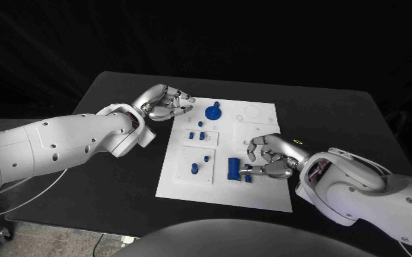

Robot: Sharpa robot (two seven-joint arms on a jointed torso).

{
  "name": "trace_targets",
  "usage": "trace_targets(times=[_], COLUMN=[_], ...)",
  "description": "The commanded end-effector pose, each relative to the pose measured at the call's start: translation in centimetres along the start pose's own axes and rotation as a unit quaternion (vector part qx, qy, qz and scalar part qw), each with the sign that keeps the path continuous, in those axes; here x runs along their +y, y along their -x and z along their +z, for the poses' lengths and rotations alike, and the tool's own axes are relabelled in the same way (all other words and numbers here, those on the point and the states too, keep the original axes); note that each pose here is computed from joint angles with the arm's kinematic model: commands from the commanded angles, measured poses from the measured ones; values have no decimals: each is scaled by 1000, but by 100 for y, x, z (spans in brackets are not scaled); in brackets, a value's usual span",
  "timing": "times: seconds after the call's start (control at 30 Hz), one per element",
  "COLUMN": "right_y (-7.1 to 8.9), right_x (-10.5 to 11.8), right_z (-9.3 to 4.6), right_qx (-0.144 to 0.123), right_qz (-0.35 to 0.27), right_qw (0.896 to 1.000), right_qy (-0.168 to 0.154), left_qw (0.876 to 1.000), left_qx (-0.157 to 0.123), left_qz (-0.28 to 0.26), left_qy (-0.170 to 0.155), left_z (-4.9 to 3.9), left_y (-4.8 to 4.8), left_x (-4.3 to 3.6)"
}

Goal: Assemble the parts on the task board

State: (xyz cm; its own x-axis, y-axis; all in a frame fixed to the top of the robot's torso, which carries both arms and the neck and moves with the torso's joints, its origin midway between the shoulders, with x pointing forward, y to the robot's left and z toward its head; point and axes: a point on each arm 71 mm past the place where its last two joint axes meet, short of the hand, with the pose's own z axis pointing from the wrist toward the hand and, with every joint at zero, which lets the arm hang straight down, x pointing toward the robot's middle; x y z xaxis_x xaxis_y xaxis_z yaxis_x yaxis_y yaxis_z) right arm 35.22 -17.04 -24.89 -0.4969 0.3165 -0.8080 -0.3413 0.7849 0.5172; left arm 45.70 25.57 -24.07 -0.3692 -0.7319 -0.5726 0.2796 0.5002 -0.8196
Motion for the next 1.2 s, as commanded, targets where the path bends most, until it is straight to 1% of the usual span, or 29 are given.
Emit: trace_targets(times=[0.03, 0.1, 0.13, 0.17, 0.23, 0.33, 0.5, 0.6, 0.7, 0.87, 0.9, 0.97, 1.1, 1.17, 1.2], right_y=[96, 201, 271, 368, 481, 625, 753, 796, 814, 808, 781, 783, 794, 802, 810], right_x=[0, -13, -26, -51, -100, -196, -311, -359, -389, -412, -414, -414, -413, -412, -411], right_z=[-9, -11, -12, -13, -11, -9, -4, 3, 9, 14, 24, 31, 76, 113, 147], right_qx=[15, -2, -16, -37, -64, -105, -146, -166, -176, -176, -155, -157, -167, -175, -183], right_qz=[74, 94, 108, 129, 160, 205, 260, 285, 298, 307, 281, 283, 297, 309, 320], right_qw=[997, 996, 994, 991, 985, 973, 954, 942, 936, 933, 946, 945, 939, 934, 929], right_qy=[-5, -4, -2, 2, 9, 19, 41, 54, 61, 62, 45, 45, 44, 43, 42], left_qw=[1000, 1000, 1000, 999, 998, 995, 985, 980, 976, 973, 983, 982, 981, 979, 977], left_qx=[5, 2, -1, -4, -6, -2, 2, 2, 1, 1, -4, -7, -26, -42, -56], left_qz=[-9, -14, -19, -30, -50, -95, -164, -193, -212, -224, -182, -183, -191, -198, -205], left_qy=[-11, -14, -16, -20, -27, -39, -51, -55, -55, -54, -38, -37, -32, -28, -23], left_z=[-17, -26, -31, -34, -35, -34, -19, -4, 2, 0, 0, 7, 45, 75, 102], left_y=[-16, -17, -18, -22, -31, -54, -90, -103, -106, -104, -98, -101, -117, -131, -144], left_x=[-31, -44, -55, -72, -94, -130, -176, -190, -189, -185, -158, -163, -190, -212, -232])
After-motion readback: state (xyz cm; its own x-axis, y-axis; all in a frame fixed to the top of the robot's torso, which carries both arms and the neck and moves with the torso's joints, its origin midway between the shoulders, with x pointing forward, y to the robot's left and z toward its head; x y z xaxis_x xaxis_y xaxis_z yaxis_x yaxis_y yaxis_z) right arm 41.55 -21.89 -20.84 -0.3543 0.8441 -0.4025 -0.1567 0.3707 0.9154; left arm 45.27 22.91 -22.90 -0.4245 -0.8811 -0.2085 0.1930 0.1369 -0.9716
